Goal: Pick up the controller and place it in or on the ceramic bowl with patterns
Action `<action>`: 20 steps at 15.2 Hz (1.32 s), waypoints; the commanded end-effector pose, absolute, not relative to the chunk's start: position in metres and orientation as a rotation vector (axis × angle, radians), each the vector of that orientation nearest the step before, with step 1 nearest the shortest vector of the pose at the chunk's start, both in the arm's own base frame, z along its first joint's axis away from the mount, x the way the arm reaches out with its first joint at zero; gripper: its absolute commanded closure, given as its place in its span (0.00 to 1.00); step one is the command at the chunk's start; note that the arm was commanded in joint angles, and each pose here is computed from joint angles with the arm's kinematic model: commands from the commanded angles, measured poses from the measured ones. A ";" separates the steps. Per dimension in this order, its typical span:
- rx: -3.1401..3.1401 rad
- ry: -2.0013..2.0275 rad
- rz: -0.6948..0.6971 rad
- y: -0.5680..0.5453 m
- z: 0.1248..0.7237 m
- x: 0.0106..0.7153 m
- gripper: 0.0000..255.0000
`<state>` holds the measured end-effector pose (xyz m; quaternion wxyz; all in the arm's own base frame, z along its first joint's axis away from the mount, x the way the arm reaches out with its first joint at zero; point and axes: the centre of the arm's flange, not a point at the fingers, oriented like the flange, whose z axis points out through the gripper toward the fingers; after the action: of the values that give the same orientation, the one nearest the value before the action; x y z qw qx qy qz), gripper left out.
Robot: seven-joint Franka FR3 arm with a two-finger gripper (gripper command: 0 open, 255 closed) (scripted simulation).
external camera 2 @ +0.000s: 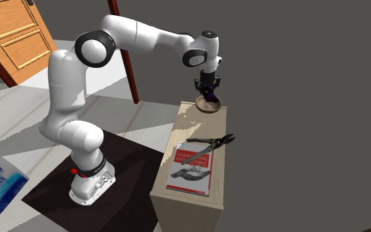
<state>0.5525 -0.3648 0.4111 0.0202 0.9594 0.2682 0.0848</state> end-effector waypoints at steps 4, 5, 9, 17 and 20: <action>2.977 0.833 0.266 -0.368 0.384 0.558 1.00; 2.977 0.833 0.266 -0.368 0.379 0.558 1.00; 2.977 0.833 0.266 -0.368 0.358 0.558 1.00; 2.977 0.833 0.266 -0.368 0.353 0.558 1.00; 2.977 0.833 0.266 -0.368 0.354 0.558 0.00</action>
<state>0.5584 -0.3682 0.3537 0.0196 0.9592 0.2685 0.0858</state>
